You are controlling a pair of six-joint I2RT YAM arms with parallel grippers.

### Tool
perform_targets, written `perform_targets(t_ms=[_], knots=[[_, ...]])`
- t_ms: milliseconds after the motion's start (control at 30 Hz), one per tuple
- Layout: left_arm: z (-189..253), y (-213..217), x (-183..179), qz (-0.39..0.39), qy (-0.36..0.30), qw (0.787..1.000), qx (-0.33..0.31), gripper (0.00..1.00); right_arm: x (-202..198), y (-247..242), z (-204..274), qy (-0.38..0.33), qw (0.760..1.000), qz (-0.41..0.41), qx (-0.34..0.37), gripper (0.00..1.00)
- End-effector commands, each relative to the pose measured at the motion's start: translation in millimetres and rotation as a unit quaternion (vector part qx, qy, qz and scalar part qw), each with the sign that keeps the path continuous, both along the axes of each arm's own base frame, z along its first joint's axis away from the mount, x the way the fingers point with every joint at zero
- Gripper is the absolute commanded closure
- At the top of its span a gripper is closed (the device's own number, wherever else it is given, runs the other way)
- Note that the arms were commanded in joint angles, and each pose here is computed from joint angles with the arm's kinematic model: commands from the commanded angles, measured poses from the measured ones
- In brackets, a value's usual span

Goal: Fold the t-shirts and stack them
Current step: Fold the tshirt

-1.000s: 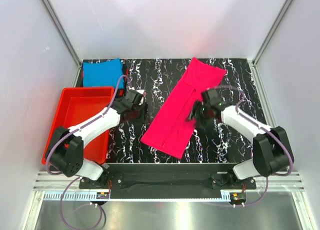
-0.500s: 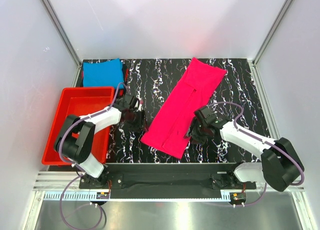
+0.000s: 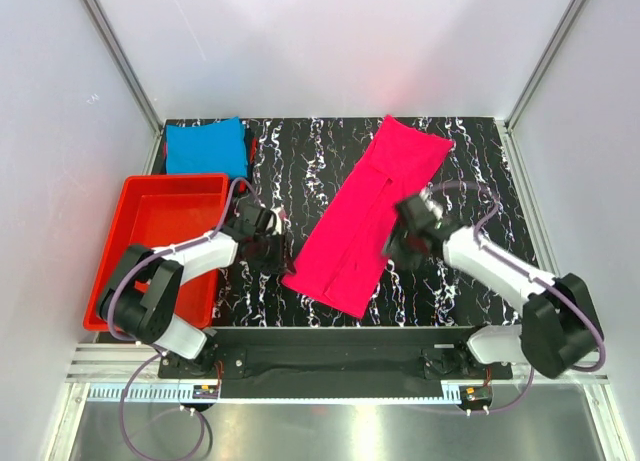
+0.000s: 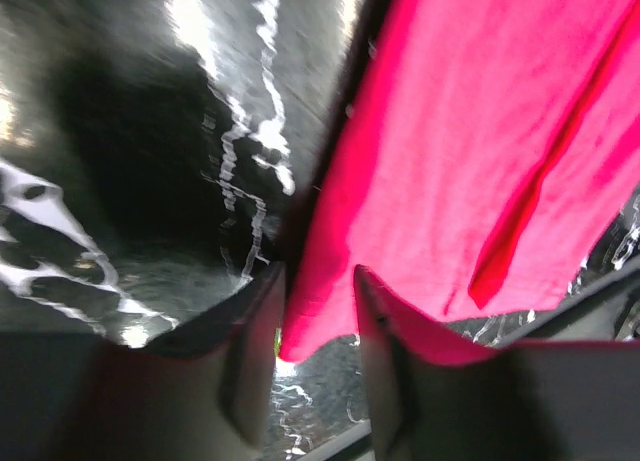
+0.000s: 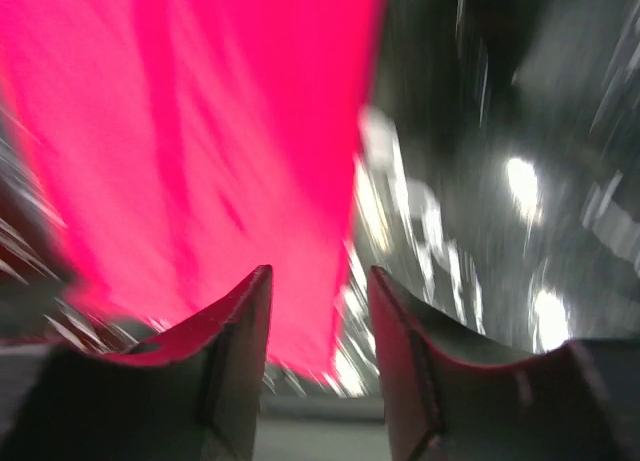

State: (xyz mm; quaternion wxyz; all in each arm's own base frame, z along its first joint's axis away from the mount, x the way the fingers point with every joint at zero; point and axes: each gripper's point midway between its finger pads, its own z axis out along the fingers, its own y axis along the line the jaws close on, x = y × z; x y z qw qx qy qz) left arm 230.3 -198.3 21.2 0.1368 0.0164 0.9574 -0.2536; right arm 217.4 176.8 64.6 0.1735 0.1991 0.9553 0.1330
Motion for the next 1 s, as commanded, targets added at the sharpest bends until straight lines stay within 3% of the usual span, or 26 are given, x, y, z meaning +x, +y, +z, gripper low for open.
perform_targets(t_ms=[0, 133, 200, 233, 300, 400, 433, 500, 533, 600, 633, 800, 967], knots=[[0, -9, -13, -0.023, 0.002, 1.000, -0.018, 0.75, 89, -39, 55, -0.112, 0.992, -0.042, -0.044, 0.51], [-7, -14, -31, -0.030, 0.027, 0.999, -0.029, 0.98, 159, -52, 67, -0.134, 0.990, -0.021, -0.039, 0.63], [-11, -11, -36, -0.024, 0.033, 0.999, -0.022, 1.00, 201, -53, 91, -0.168, 0.985, -0.018, -0.037, 0.75], [-16, -8, -41, -0.020, 0.039, 0.999, -0.016, 1.00, 215, -54, 92, -0.172, 0.984, -0.013, -0.045, 0.89], [-17, -5, -41, -0.009, 0.033, 0.999, -0.015, 1.00, 254, -53, 85, -0.172, 0.984, -0.013, -0.048, 0.99], [-16, -4, -49, 0.004, 0.037, 0.999, -0.026, 1.00, 297, -48, 61, -0.163, 0.985, -0.012, -0.047, 1.00], [-17, -5, -52, 0.005, 0.038, 0.999, -0.028, 1.00, 307, -50, 31, -0.137, 0.989, -0.010, -0.047, 1.00], [-16, -1, -56, 0.016, 0.036, 0.999, -0.030, 1.00, 333, -47, 34, -0.146, 0.989, -0.011, -0.032, 1.00], [-15, -1, -58, 0.019, 0.034, 0.999, -0.034, 1.00, 339, -47, 4, -0.120, 0.992, -0.005, -0.028, 1.00], [-12, -1, -64, 0.028, 0.033, 0.998, -0.045, 1.00, 359, -45, 9, -0.132, 0.991, -0.003, -0.020, 1.00], [-11, 0, -66, 0.030, 0.032, 0.998, -0.049, 1.00, 362, -44, -15, -0.113, 0.993, -0.001, -0.019, 1.00], [2, -7, -70, 0.046, 0.025, 0.995, -0.085, 1.00, 372, -15, -37, -0.098, 0.994, 0.013, 0.040, 1.00], [10, -8, -74, 0.056, 0.024, 0.993, -0.098, 1.00, 372, 34, -52, -0.096, 0.993, 0.049, 0.050, 1.00]])
